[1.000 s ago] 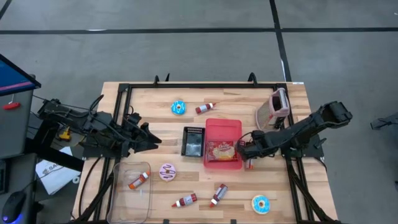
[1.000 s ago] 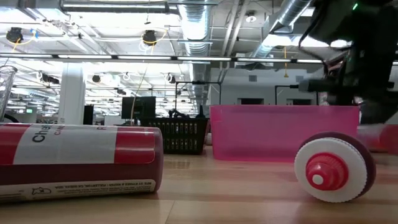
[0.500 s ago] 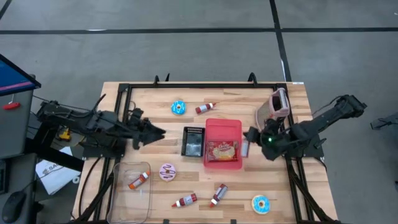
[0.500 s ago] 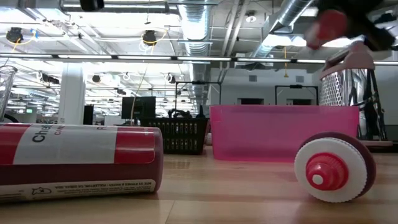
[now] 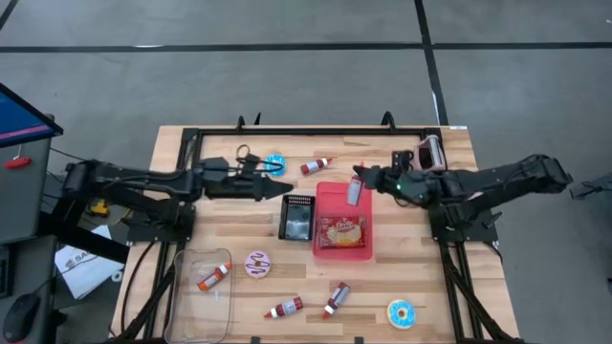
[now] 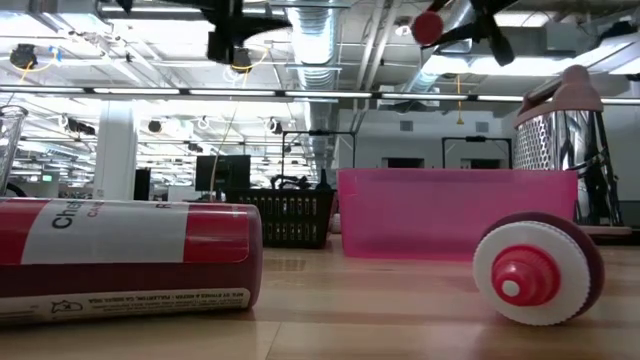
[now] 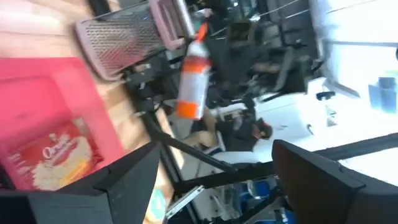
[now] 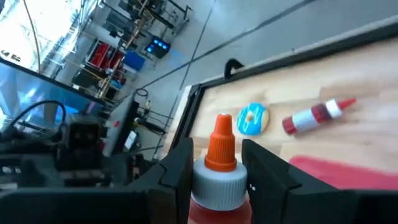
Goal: Pick & Place Food Item
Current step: Put the orange food coloring bottle into the transparent bin
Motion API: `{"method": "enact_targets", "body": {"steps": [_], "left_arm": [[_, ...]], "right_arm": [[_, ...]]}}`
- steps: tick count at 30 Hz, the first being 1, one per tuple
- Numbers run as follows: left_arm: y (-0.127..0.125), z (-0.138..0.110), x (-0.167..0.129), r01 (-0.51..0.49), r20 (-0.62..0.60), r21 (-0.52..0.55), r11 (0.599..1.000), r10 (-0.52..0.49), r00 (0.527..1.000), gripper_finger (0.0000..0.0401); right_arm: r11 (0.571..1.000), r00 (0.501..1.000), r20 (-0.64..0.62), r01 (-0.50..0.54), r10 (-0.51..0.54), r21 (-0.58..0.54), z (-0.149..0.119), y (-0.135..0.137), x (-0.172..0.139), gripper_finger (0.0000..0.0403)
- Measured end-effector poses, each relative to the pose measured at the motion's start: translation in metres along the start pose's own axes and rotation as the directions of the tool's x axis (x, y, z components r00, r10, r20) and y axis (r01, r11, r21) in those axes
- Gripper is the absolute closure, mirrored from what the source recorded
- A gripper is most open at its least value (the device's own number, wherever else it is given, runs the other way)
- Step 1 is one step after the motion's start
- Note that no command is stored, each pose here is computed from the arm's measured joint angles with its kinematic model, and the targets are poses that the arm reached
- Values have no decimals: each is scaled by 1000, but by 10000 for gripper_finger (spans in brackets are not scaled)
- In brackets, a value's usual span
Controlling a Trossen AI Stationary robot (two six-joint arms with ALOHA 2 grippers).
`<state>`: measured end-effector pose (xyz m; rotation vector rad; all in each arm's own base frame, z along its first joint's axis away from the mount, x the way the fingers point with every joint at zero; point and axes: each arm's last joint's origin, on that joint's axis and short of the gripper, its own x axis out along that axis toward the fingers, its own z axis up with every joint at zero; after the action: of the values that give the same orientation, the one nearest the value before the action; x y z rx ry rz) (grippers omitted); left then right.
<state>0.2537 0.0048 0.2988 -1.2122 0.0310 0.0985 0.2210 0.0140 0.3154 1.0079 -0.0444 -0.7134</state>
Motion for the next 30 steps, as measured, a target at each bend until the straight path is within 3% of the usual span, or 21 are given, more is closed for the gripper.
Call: {"method": "enact_targets", "body": {"steps": [6,15,30], "left_arm": [[7,-5,28,-21,-42,31,999,23,999,68],[-5,0,68,37,-32,80,996,-34,999,60],[-3,6,72,13,18,105,994,-15,1000,61]], "right_arm": [[997,999,-14,-47,46,-54,17,10,17,293],[985,983,-114,-152,143,-79,14,24,55,293],[959,948,-210,-264,238,-103,9,53,77,293]]}}
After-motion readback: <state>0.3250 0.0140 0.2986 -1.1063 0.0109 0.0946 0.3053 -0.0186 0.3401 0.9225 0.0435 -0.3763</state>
